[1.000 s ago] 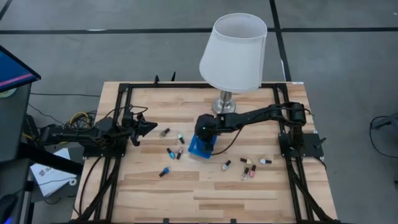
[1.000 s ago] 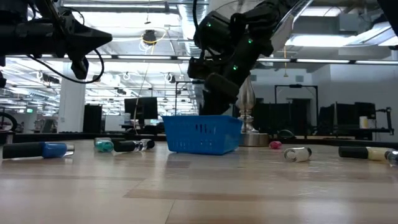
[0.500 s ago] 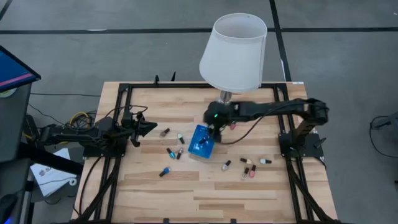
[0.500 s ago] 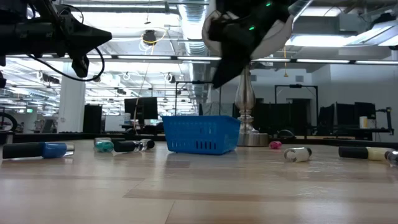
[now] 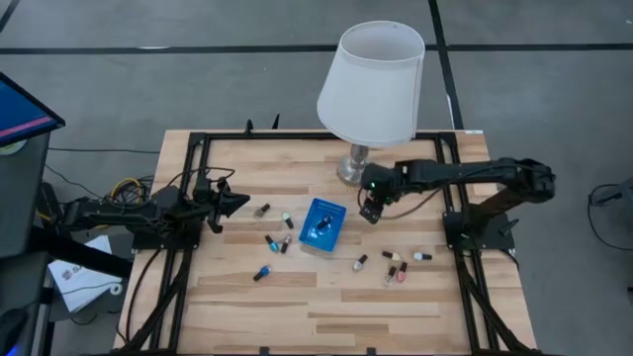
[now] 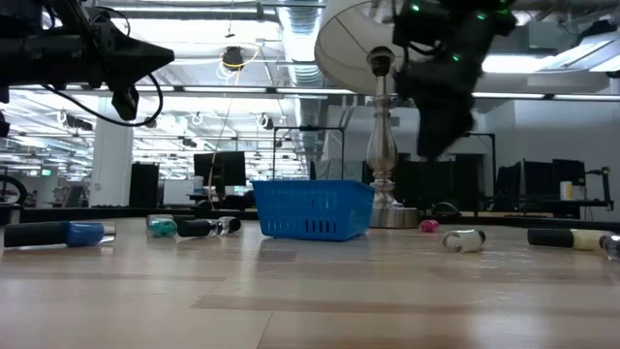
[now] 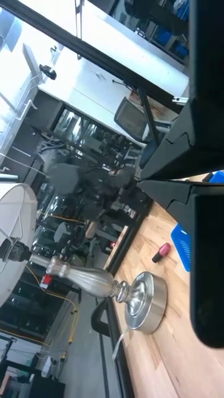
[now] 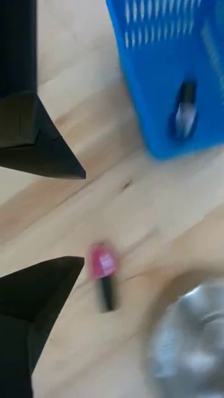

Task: Pick & Place Nail Polish
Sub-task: Put the top right pink nail polish into the blue basket

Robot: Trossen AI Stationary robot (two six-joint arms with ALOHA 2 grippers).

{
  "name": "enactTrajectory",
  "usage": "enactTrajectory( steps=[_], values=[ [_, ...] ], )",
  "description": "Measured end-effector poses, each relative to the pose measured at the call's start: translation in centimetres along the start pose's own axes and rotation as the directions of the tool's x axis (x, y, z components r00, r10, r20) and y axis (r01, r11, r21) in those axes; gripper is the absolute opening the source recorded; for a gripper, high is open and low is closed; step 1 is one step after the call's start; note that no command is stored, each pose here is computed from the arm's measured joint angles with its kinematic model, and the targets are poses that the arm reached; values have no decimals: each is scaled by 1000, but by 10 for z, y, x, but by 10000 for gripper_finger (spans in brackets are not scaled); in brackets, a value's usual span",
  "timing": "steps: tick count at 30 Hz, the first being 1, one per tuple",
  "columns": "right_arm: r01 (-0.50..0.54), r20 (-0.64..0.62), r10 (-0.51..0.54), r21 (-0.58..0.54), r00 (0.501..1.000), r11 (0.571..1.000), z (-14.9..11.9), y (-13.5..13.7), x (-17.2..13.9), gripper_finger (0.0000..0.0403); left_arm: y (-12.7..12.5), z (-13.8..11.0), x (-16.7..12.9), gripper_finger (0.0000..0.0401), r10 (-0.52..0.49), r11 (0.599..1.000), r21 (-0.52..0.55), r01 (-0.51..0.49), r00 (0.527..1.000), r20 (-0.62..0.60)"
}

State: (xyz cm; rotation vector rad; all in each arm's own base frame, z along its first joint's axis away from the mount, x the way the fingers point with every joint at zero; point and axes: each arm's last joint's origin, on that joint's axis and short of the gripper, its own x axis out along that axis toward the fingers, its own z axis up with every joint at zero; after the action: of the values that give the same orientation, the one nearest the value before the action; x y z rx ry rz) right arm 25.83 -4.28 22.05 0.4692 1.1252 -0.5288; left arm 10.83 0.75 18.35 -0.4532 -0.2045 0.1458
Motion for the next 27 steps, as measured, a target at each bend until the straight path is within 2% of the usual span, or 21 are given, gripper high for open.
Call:
enactTrajectory(
  steps=[2, 5, 9, 13, 22, 27],
  values=[
    [79, 15, -83, 170, 996, 982, -10, -4, 6, 211, 0, 0, 0, 8, -1, 1000, 0, 1, 1000, 1],
    [158, 19, -183, 425, 983, 891, -19, -12, 15, 229, 0, 0, 0, 8, -2, 1000, -1, 2, 1000, 3],
    [124, 65, -194, 565, 979, 816, -21, -21, 30, 262, 0, 0, 0, 8, -2, 1000, 0, 2, 1000, 4],
    [106, 89, -201, 611, 976, 784, -18, -27, 49, 280, 0, 0, 0, 8, -2, 1000, 0, 2, 1000, 4],
    [138, 67, -226, 615, 972, 776, -12, -27, 83, 282, 0, 0, 0, 8, -2, 1000, -1, 2, 1000, 5],
    [178, 30, -252, 630, 967, 756, -15, -28, 94, 282, 0, 1, 0, 8, -2, 1000, -5, 2, 1000, 6]
  ],
)
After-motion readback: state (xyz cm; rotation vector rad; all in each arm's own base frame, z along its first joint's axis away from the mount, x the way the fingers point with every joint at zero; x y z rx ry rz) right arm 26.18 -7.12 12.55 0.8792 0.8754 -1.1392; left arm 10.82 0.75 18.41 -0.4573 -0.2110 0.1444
